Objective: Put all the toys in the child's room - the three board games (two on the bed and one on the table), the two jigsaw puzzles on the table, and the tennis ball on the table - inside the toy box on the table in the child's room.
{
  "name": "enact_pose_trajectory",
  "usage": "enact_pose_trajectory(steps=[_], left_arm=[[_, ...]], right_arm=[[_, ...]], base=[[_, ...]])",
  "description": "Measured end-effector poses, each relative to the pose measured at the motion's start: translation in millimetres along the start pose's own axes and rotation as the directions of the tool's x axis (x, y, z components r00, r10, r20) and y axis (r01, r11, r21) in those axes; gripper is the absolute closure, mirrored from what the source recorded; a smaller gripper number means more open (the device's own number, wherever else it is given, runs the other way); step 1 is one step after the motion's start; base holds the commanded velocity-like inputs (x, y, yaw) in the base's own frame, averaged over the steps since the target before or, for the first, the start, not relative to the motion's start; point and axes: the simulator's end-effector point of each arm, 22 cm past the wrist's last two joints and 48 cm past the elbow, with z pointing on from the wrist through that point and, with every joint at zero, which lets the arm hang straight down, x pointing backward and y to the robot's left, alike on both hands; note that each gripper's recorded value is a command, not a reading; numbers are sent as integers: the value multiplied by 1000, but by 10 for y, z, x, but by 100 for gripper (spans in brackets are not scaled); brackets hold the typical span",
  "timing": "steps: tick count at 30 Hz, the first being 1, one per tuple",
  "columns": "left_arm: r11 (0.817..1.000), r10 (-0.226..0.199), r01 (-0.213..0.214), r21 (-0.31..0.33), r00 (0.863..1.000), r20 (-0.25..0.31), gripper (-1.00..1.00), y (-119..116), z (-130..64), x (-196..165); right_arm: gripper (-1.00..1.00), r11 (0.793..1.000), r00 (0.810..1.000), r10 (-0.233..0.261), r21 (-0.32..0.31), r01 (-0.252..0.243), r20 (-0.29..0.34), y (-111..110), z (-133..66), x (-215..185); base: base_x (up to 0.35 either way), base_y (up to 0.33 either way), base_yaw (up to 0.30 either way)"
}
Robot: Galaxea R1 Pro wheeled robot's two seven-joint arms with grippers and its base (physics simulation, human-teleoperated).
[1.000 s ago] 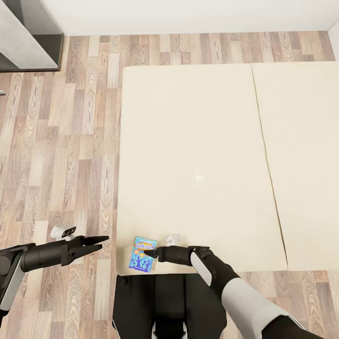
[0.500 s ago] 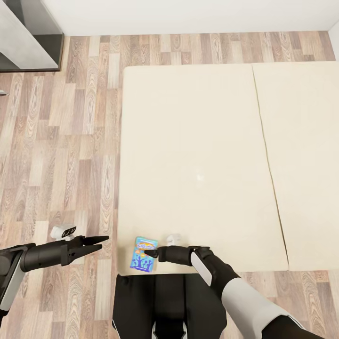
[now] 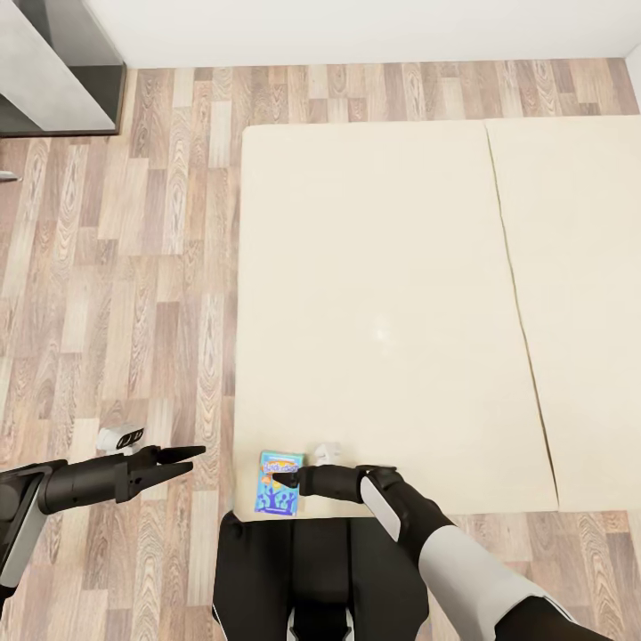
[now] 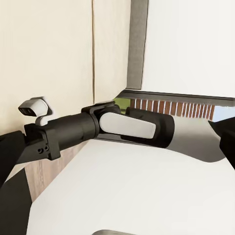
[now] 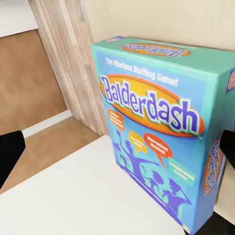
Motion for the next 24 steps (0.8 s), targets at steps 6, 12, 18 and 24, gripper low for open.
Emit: enact_pose_trajectory(steps=[6,12,18,24], left_arm=[[1000,0,0,0,1000,0,-100,0,0,0],[1000,0,0,0,1000,0,-100,0,0,0],[1000,0,0,0,1000,0,-100,0,0,0],[1000,0,0,-2,1000,0,-100,2,-7,-2]], right_arm=[[-100,1000,1000,1,0,-1,-1,0,0,4],[-100,1000,1000,0,1,0,-4,5,5,7],[-100,1000,1000,0,1,0,-7,7,8,13],[-100,1000,1000,0,32,0,-13,-37,29,33]], base=[[0,2,0],[0,0,0],[0,0,0],[0,0,0]])
